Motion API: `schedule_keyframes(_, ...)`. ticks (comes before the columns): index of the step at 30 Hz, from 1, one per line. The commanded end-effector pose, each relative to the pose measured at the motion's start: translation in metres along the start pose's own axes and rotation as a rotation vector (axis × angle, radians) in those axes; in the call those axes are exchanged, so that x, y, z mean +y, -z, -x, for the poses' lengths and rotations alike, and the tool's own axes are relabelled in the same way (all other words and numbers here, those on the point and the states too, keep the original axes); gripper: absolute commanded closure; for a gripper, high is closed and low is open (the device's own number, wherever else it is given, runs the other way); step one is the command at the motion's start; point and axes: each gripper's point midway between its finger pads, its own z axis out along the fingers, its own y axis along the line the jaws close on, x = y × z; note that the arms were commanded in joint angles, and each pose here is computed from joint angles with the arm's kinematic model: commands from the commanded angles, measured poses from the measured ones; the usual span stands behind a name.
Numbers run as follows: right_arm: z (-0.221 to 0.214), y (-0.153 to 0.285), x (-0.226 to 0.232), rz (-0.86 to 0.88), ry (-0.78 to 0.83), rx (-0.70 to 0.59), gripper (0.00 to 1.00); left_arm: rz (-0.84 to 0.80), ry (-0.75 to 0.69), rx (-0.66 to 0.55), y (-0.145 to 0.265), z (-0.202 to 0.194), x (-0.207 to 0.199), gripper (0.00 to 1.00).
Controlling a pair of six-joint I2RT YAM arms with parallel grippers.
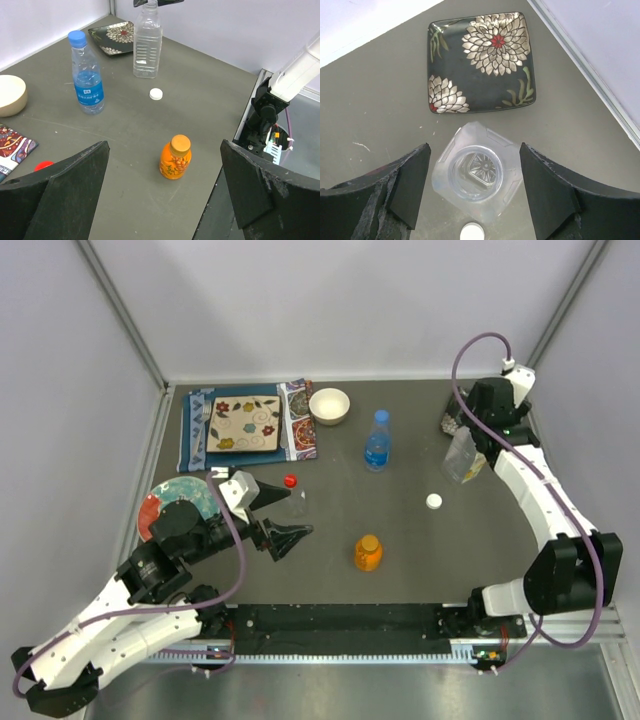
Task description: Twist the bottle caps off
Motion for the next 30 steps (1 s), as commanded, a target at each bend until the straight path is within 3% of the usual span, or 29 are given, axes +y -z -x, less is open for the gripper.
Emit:
schedule_keyframes(1,0.046,0.031,0.003,0.05,-0.063,-0.089,0.27,-0.013,-0.001,-0.049,-0.002,0.012,-0.002,0.01)
schedule_keyframes(5,0.094,0.078,0.02,0.147,-0.096,-0.194,0.25,0.008,0.001,-0.053,-0.002,0.012,0.001,0.02)
schedule_keyframes(8,0.116,0.124,0.058,0.362,-0.092,-0.233,0.26,0.048,0.013,-0.054,-0.004,0.011,0.008,0.01)
schedule_keyframes(9,0.112,0.14,0.083,0.494,-0.061,-0.21,0.27,0.06,0.018,-0.057,-0.006,0.012,0.01,0.02)
schedule_keyframes(12,0.099,0.165,0.121,0.676,-0.013,-0.171,0.27,0.148,0.061,-0.063,-0.009,0.012,0.025,0.02)
schedule_keyframes(16,0.049,0.173,0.172,0.818,0.095,-0.085,0.31,0.238,0.132,-0.057,-0.013,0.01,0.039,0.02)
schedule_keyframes(23,0.011,0.146,0.209,0.767,0.19,-0.02,0.08,0.249,0.202,-0.041,-0.018,0.006,0.04,0.02)
schedule_keyframes(30,-0.004,0.104,0.229,0.666,0.231,-0.005,0.07,0.25,0.179,-0.028,-0.011,0.003,0.039,0.02)
